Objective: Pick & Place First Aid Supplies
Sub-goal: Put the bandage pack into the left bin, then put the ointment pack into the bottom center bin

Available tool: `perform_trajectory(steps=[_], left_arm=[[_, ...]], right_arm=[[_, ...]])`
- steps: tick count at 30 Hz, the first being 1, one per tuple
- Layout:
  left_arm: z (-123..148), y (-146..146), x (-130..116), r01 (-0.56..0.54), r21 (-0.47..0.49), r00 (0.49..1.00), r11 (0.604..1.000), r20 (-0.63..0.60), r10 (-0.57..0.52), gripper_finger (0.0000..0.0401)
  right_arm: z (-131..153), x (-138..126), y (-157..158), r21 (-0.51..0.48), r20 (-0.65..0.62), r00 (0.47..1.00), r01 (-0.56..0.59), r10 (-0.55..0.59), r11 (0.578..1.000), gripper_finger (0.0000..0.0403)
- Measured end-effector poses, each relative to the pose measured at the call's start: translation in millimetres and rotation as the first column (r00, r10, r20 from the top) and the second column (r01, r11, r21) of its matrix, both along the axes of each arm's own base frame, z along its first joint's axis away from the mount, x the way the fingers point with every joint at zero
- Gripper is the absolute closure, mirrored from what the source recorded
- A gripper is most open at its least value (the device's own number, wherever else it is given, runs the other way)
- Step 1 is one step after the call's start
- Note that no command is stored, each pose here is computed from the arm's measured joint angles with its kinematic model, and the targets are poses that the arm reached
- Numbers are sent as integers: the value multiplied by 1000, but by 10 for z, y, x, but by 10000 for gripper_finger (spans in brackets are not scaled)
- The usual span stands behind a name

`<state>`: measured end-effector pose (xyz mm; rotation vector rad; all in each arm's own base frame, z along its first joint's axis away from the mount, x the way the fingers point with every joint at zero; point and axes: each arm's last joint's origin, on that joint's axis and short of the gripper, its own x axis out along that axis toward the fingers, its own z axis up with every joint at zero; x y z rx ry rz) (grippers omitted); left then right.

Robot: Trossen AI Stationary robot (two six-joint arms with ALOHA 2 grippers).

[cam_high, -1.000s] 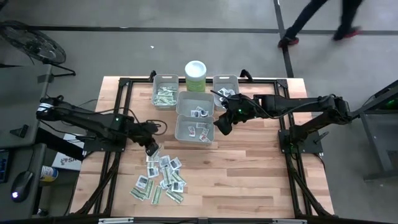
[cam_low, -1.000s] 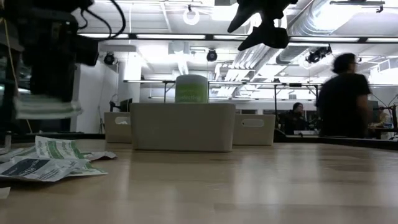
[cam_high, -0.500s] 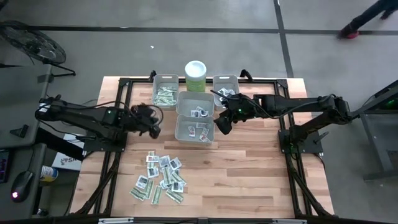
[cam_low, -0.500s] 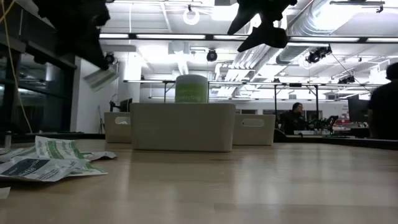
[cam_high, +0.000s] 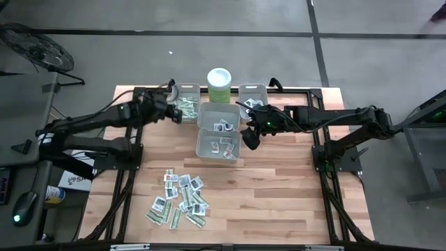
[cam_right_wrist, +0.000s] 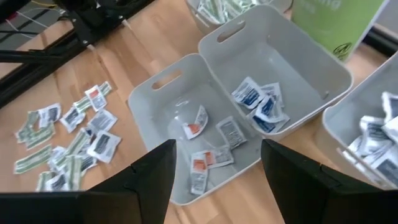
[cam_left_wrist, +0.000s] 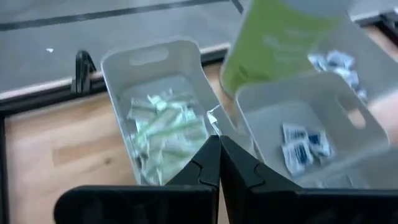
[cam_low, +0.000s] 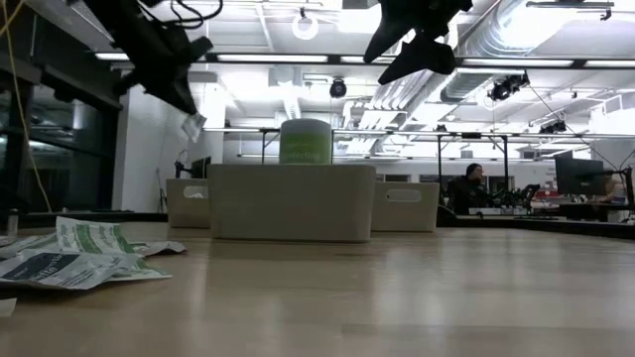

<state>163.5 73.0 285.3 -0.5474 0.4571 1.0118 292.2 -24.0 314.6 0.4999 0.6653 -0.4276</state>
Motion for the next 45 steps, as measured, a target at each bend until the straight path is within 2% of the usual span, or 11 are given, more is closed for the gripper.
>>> perform_trajectory(steps=[4,14,18,25,33,37,45], left_arm=[[9,264,1,-14,-1,999,1000,32,14,401],[-207,812,117,-60,-98,994,993,87,68,401],[-339,904,195,-85,-145,993,986,74,97,401],[-536,981,273,-193,-232,976,953,50,210,401],[-579,994,284,-232,-258,966,938,51,253,398],[-588,988,275,-232,-258,968,938,33,249,373],[-591,981,277,-197,-259,978,946,21,209,277]], right_arm=[[0,-1,-5,-40,-11,1000,-18,17,999,174],[-1,-3,-7,-88,-29,998,-56,54,995,175],[-5,-6,-7,-104,-41,997,-73,70,992,175],[-20,-21,-6,-114,-69,994,-90,83,989,177],[-22,-23,-5,-136,-83,991,-120,110,983,178],[-22,-23,-4,-147,-88,989,-134,122,980,176],[-23,-23,-1,-141,-88,987,-145,133,979,176]])
